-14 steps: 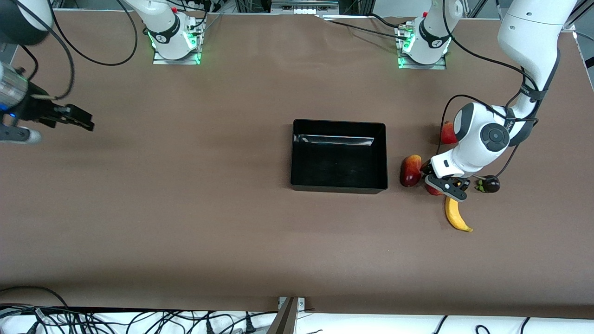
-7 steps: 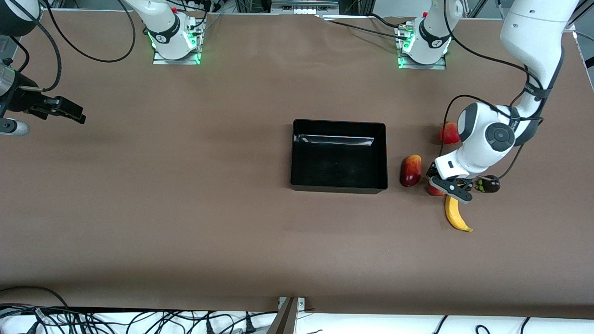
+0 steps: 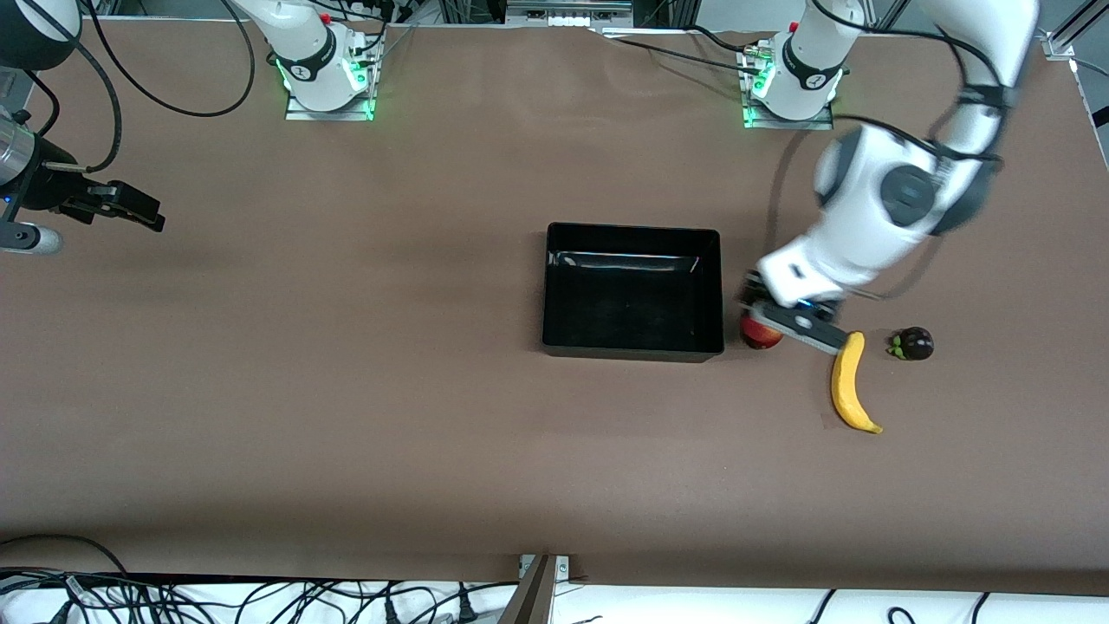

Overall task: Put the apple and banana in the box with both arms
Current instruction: 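Carry the apple into the black box and open the left gripper, then move the left gripper back over the yellow banana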

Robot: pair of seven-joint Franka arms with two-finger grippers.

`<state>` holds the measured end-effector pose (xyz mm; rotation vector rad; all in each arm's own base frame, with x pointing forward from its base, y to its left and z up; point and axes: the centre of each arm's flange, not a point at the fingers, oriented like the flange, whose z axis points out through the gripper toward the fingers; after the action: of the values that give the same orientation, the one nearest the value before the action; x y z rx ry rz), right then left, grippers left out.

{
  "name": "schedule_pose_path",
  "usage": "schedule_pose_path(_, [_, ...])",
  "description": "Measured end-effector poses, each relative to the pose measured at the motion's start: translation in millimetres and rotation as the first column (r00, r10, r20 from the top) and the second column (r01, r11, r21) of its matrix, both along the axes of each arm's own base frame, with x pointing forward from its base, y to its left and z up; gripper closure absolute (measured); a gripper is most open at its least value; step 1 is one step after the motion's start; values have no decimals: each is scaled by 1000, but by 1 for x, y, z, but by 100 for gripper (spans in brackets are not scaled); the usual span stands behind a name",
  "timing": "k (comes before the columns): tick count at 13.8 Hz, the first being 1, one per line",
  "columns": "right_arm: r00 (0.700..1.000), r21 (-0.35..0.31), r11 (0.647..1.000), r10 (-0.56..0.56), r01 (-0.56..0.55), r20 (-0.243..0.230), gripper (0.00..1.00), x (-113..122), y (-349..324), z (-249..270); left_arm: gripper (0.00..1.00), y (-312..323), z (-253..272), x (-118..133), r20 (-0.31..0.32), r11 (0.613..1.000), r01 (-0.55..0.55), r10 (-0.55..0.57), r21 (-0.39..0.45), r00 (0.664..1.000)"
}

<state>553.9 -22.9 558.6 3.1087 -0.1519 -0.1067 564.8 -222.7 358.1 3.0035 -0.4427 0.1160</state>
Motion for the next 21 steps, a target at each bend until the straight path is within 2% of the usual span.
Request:
schedule_pose_path(4, [1000,0,1000,-1,1,-1,0,0,0,0,36,-121,-34,-55,-73,988,-154,152,-18,986])
schedule_pose_path(7, [1000,0,1000,-1,1,-2,0,0,0,0,36,-174,-75,-72,-94,978,-202,197,-51,976])
schedule_pose_path(10, [1000,0,1000,-2,2,-2,0,0,0,-1,36,-209,-119,-82,-132,978,-206,198,-44,971])
schedule_pose_path(14, [1000,0,1000,-2,2,-5,0,1,0,-2,36,-213,-151,-79,-138,977,-210,203,-36,969])
schedule_pose_path(15, [1000,0,1000,-2,2,-5,0,1,0,-2,31,-214,-150,-78,-135,977,-210,203,-38,970])
schedule_pose_path(18, [1000,0,1000,-2,2,-15,0,0,0,-3,1,-211,-140,-70,-122,975,-219,212,-45,970])
schedule_pose_path(19, [1000,0,1000,-2,2,-17,0,-1,0,-3,0,-202,-127,-61,-119,972,-233,228,-38,966])
schedule_pose_path(21, [1000,0,1000,-2,2,-19,0,-1,0,-4,0,-155,-85,-24,-111,956,-293,289,-18,951])
